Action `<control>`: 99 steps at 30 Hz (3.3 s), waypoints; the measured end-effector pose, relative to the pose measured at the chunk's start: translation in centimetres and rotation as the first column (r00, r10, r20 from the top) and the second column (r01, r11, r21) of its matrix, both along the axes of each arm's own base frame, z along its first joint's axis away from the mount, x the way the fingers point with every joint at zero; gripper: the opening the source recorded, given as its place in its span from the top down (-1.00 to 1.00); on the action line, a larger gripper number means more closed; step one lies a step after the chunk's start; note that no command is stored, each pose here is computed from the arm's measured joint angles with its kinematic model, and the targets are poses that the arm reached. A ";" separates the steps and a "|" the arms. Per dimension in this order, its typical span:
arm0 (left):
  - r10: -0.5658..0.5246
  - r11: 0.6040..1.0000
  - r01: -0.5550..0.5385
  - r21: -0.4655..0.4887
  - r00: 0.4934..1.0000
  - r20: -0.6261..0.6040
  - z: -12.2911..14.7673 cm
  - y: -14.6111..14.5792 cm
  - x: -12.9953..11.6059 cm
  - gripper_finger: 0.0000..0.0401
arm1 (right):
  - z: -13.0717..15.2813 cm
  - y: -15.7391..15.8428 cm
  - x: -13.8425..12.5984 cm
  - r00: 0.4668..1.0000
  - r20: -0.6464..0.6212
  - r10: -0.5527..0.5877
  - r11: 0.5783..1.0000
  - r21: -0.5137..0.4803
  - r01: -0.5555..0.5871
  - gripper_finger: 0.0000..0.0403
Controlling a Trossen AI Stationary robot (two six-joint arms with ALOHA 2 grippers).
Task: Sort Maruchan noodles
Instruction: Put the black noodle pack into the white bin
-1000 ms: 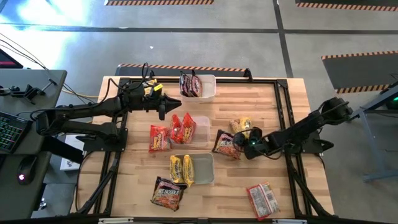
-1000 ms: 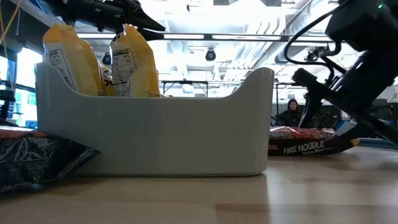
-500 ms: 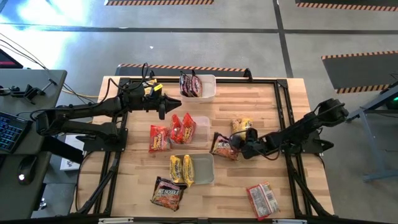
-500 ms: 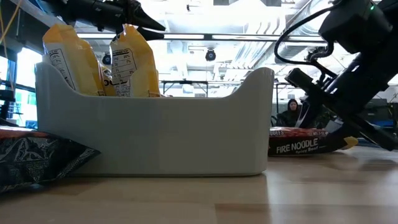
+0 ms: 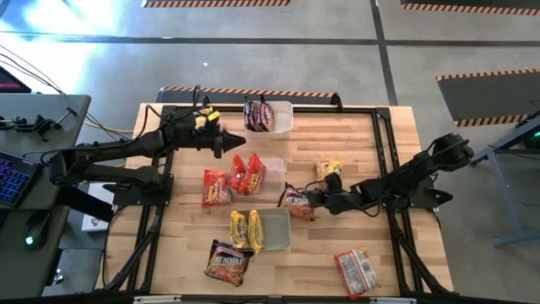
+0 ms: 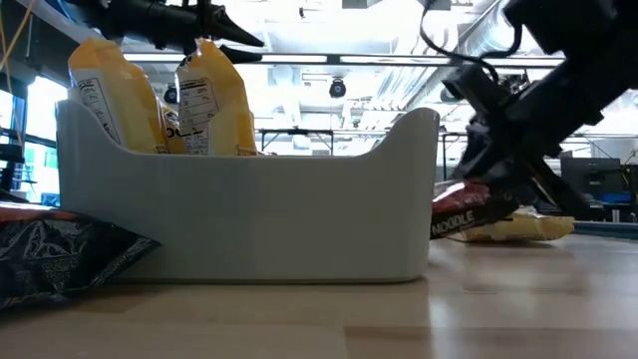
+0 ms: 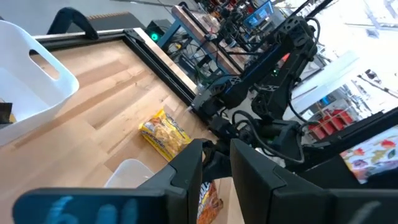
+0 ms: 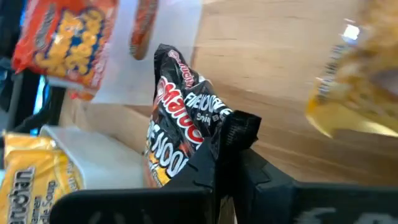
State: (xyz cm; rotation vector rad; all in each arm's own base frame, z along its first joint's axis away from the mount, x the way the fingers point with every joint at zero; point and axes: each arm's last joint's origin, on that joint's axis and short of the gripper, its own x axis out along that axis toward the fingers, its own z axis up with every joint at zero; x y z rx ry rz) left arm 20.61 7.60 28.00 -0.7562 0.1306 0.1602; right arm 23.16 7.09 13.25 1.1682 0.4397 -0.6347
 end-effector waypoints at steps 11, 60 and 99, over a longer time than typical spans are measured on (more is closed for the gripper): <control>-0.009 1.000 0.009 -0.016 1.000 0.004 0.0 0.6 -0.3 0.62 | 2.4 0.6 1.6 0.996 -0.060 0.071 0.993 -0.086 -0.076 0.99; -0.228 0.921 0.272 0.280 0.957 -0.180 7.0 0.4 10.2 -0.13 | 17.9 -10.9 2.9 0.856 -0.181 0.485 0.602 -0.640 -0.477 1.00; -0.237 0.853 0.400 0.336 0.869 -0.433 4.6 -0.3 14.8 -0.01 | 19.4 -12.4 3.3 0.839 -0.065 0.540 0.535 -0.743 -0.402 1.00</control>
